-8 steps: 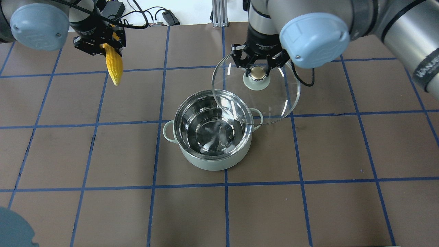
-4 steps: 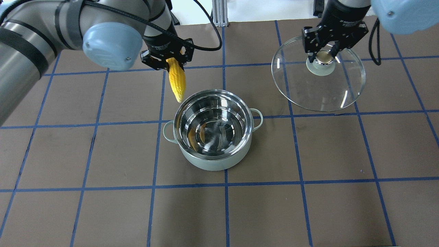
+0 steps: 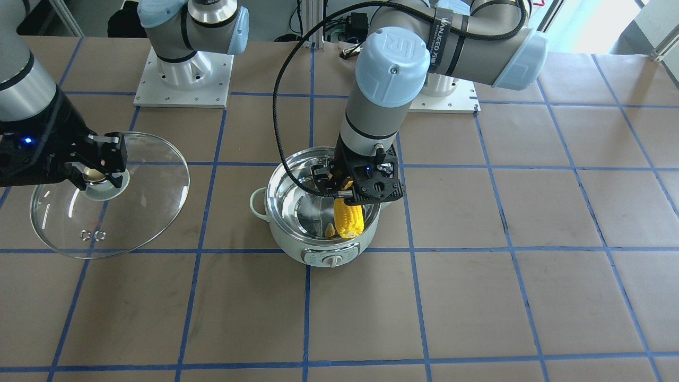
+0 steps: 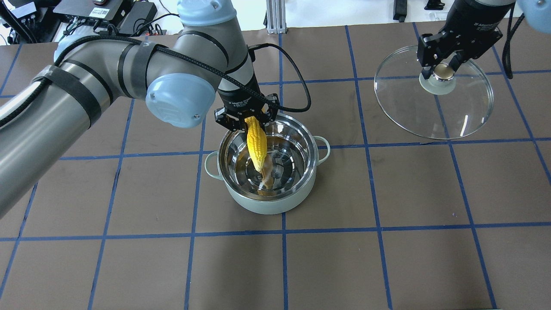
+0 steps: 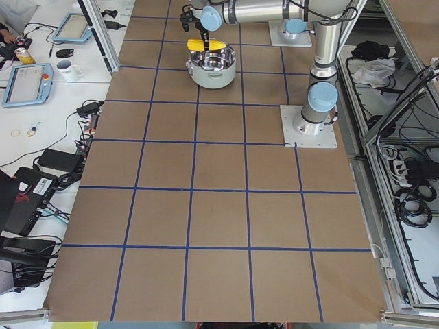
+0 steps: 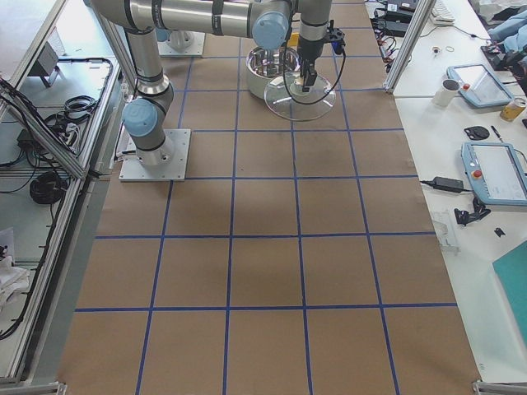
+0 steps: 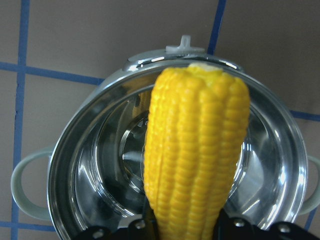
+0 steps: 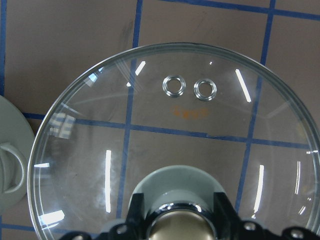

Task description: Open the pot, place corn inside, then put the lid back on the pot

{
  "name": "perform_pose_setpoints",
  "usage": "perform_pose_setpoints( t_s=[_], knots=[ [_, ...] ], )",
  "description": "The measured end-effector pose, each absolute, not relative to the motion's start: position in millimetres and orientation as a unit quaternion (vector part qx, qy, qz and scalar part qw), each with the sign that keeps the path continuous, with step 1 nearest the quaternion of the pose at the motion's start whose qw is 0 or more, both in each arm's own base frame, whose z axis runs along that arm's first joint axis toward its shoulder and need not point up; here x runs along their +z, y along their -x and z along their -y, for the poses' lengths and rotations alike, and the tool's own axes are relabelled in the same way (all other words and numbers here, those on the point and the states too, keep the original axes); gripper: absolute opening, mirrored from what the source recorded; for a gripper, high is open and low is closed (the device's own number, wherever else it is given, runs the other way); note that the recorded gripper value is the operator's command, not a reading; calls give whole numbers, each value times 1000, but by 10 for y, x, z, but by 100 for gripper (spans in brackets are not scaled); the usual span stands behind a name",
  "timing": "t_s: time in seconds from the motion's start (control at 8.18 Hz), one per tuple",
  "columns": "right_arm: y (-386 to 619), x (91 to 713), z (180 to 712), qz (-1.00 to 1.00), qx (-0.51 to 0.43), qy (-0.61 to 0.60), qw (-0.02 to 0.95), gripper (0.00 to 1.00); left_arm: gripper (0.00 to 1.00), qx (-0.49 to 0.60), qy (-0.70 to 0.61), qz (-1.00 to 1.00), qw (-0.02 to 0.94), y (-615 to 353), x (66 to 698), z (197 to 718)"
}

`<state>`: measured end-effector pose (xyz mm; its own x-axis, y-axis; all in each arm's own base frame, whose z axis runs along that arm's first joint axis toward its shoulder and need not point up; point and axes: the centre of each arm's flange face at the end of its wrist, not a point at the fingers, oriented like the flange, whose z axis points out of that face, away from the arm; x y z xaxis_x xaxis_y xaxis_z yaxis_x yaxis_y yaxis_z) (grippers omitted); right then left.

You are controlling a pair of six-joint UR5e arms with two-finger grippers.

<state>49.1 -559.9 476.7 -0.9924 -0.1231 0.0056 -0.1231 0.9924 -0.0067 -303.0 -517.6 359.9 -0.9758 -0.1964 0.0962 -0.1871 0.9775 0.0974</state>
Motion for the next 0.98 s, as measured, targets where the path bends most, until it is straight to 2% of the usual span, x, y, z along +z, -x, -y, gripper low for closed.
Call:
perform_pose_setpoints(
  t_s=[0.12,0.24,0.37,0.49,0.61,0.98],
  knots=[
    [-466,4744,5597,998,1,-66,2,18,0,-59,-94,993,50,3073,3460,5098],
    [-456,4725,5595,998,-1,-67,1,17,5,-71,-92,992,46,3099,3348,5039],
    [-455,4713,5595,998,-2,-68,0,17,44,-81,-94,991,44,3112,3244,5002],
    [-454,4705,5594,998,-3,-68,0,15,93,-89,-97,990,44,3122,3181,4983],
    [-451,4699,5591,998,-5,-68,0,15,100,-92,-98,990,45,3131,3151,4974],
    [-396,4688,5574,998,-12,-63,-3,15,100,-89,-96,990,46,3130,3162,4982]
  ],
)
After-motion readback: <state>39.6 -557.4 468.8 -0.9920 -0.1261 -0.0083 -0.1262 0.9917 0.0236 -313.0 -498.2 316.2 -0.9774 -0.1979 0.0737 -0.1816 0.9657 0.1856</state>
